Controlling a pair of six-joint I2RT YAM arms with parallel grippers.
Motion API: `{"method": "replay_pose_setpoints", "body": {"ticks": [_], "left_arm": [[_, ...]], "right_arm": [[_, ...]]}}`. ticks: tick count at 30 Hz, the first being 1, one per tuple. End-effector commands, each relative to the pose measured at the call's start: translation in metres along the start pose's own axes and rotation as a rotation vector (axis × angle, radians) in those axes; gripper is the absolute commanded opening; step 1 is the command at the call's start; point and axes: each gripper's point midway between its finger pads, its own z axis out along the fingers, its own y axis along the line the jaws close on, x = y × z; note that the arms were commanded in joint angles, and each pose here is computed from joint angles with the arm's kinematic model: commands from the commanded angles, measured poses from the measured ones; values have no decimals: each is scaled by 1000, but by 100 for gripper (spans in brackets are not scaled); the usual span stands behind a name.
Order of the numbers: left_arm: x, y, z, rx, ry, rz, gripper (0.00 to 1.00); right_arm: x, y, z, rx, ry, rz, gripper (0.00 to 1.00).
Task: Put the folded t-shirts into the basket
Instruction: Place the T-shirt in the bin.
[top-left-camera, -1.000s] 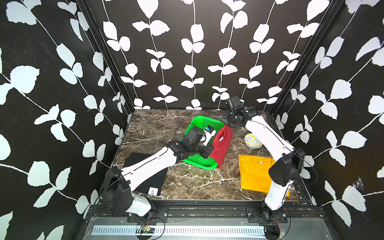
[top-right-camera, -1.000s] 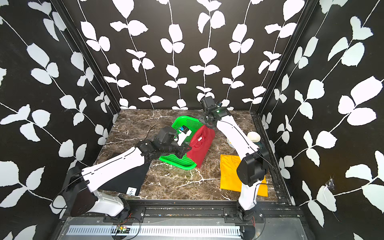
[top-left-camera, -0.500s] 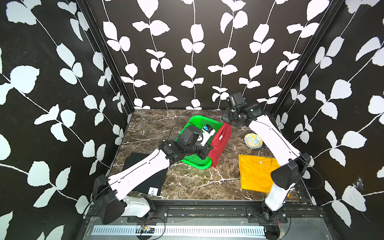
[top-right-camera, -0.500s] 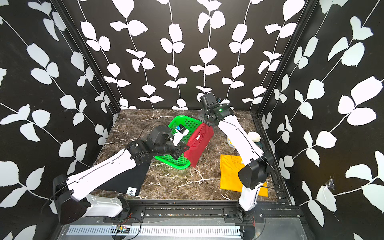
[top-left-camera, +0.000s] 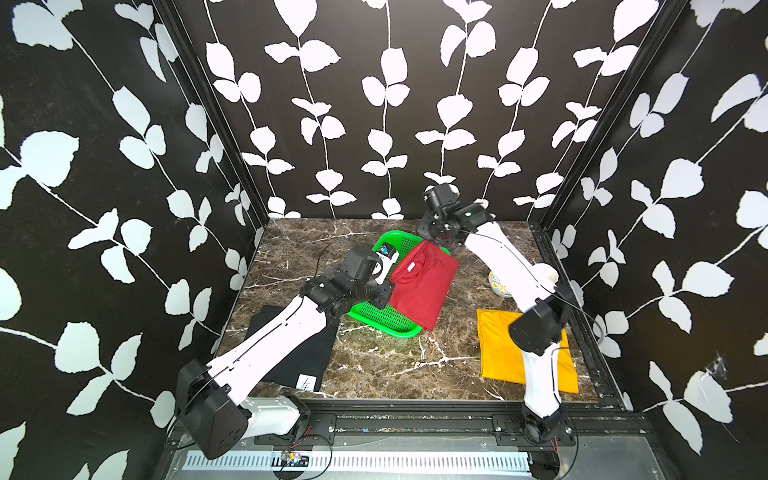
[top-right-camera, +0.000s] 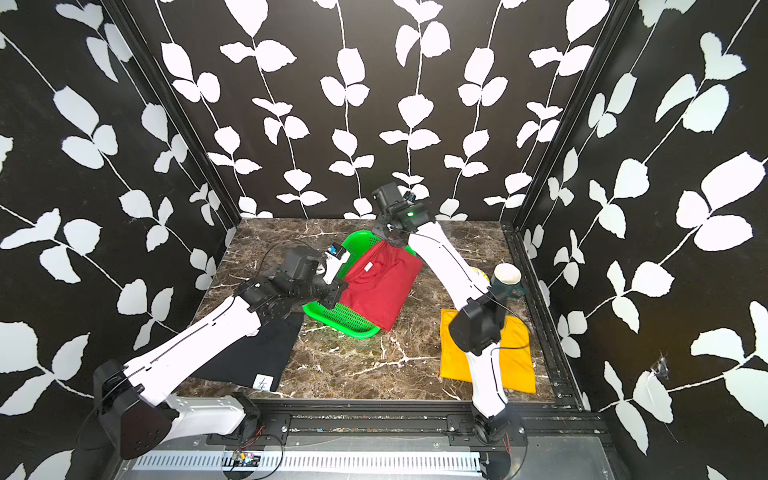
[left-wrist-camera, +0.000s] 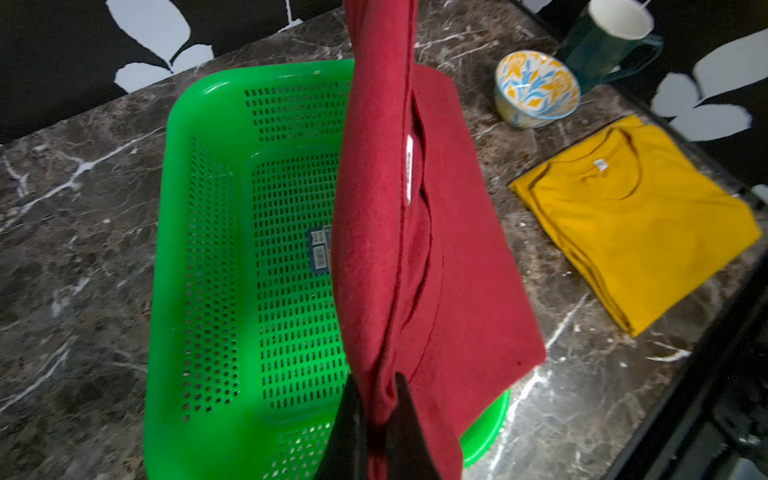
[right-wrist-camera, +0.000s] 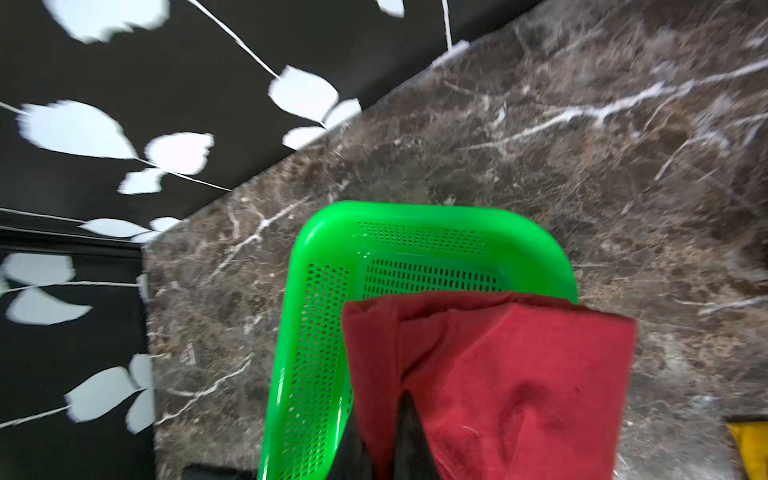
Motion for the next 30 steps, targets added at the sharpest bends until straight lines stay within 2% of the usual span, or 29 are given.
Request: {"method": "replay_pose_setpoints", "body": {"ticks": [1,7,14,20,26,27,28,29,30], "left_arm": [[35,31,20,-129,122,47,0],[72,38,57,-141,249,66,0],[89,46,81,-150,272,39,0],[104,52,90,-176,319,34,0],[104,59,83,-217,298,39,0],[105,61,82,-225,301,38,0],[106,62,81,-234,303,38,0],[107,63,80,-240,304,37,9],[107,64,79,-247,303,36,23]], "right_arm": [[-2,-1,18,29,-11,35,0],[19,0,67,28,61,47,0],[29,-1,99,28,82,68,0],[35,3,118,19,105,73,0],[34,8,121,-1,101,82,0],[33,10,121,-9,99,83,6],[33,13,121,-22,102,83,18],[34,16,122,-37,108,83,28],[34,19,122,-50,113,83,33]]}}
